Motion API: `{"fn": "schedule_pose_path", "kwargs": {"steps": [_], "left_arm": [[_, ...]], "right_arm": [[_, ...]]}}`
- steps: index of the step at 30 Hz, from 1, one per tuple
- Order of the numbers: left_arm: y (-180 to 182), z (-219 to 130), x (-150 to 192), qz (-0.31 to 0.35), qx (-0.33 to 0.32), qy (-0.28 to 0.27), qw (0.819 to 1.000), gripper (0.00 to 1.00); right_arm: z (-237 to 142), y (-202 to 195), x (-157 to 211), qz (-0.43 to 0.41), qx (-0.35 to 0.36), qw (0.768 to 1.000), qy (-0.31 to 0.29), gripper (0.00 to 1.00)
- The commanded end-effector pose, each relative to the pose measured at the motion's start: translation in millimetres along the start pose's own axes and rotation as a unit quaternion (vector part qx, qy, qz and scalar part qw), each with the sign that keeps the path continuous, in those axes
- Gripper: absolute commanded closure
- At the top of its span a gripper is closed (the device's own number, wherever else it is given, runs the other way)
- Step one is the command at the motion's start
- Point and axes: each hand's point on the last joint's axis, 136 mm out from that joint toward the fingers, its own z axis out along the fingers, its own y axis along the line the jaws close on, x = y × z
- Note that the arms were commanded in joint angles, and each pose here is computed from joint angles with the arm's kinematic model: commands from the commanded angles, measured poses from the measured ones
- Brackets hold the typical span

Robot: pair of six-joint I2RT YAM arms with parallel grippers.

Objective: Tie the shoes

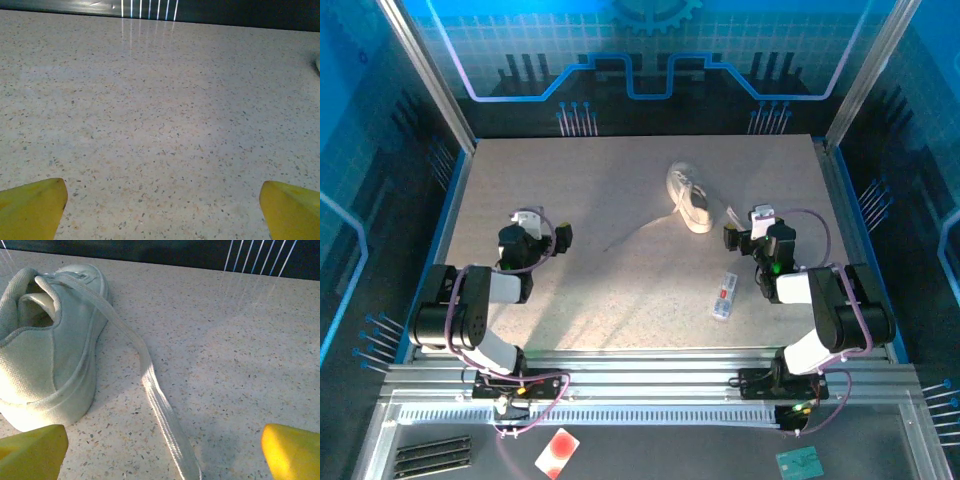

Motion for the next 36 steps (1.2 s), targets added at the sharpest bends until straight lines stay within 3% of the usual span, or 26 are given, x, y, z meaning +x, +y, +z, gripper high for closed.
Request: {"fn": "schedule_pose_path", "kwargs": {"steps": [1, 36], "left_arm": [[-0.4, 2.1, -9.1, 0.003, -0.004, -0.012, 1.0, 0.01], [-0.3, 2.0, -9.6, 0.003, -0.003, -0.013, 1.0, 0.01]], "right_arm": [[1.9, -2.6, -9.1, -0.005, 0.005, 1.0, -0.013, 0.0], [2.1, -2.8, -8.6, -0.001, -0.001, 1.0, -0.012, 0.0]]}}
